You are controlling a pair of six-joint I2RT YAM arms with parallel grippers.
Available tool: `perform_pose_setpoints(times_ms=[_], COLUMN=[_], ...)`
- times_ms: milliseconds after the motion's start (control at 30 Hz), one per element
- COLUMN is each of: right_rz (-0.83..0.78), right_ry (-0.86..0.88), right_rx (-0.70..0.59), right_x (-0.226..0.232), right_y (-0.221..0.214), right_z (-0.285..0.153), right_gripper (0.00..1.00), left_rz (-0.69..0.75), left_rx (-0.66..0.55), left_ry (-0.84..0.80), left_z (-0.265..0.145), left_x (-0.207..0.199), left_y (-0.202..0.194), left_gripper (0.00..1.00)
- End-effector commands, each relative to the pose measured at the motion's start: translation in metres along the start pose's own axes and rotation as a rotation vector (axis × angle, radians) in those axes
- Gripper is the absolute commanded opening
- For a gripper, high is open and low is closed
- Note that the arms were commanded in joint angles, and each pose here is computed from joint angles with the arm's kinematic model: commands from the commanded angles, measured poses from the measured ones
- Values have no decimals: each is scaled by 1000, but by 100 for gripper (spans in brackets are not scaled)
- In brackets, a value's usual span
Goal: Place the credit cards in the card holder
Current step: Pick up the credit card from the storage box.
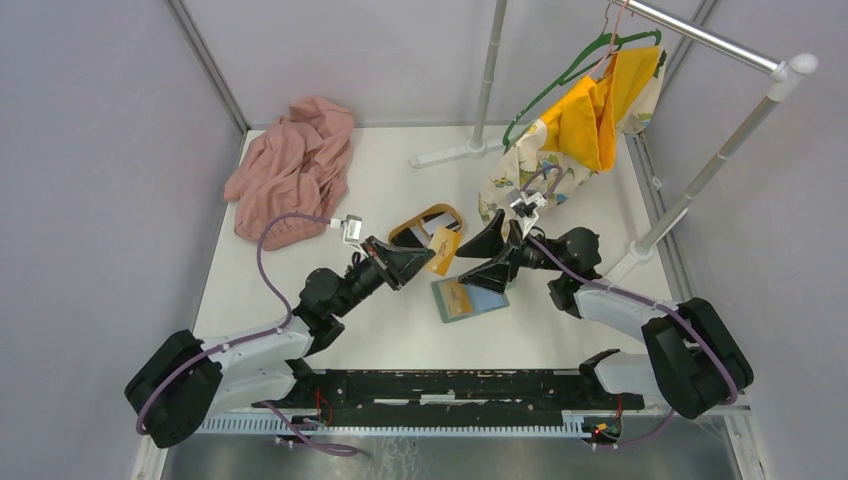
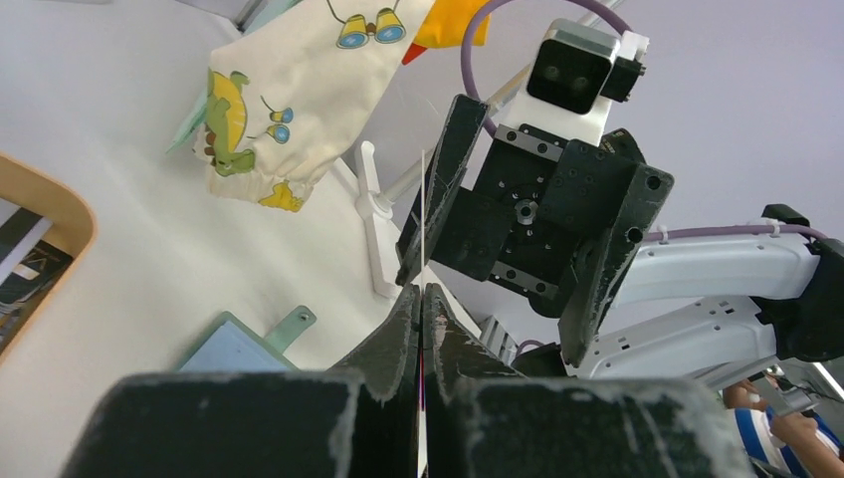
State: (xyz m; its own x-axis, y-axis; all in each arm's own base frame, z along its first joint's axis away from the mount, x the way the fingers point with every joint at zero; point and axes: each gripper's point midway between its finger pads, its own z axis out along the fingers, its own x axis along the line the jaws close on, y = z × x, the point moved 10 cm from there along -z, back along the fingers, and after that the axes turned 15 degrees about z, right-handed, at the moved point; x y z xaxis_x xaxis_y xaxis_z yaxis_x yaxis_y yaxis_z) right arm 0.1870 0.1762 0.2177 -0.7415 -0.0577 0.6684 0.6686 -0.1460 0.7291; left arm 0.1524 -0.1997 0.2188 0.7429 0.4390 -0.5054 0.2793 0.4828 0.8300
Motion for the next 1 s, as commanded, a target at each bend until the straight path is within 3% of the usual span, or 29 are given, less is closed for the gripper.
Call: perform_pose_setpoints(times_ms=[0,367,533,667,700,867,967], right_rz=[-25,18,26,29,35,14,-43], right_ry=[54,8,33,31,25,25,11], right_rx=[-48,-45,-60,-46,-33,50,173], right_x=[17,10,15,13,11,4,-8], right_y=[5,1,3,4,4,6,5], right_z=[6,10,11,12,12,15,17], right_gripper=[87,76,46,6,0,0,0], left_rz=[-21,-23,-26,-24,-19,124,262], left_rx=[-128,-127,-112,-96,-94,80,178], left_ry=[-77,-113,-134,-150,-152,-117,-108], left_z=[11,16,22,26,26,24,16], left_x=[-19,-31,-38,-40,-40,-39,-41], left_y=[18,18,14,11,11,9,19], left_gripper=[2,2,2,3,6,46,65])
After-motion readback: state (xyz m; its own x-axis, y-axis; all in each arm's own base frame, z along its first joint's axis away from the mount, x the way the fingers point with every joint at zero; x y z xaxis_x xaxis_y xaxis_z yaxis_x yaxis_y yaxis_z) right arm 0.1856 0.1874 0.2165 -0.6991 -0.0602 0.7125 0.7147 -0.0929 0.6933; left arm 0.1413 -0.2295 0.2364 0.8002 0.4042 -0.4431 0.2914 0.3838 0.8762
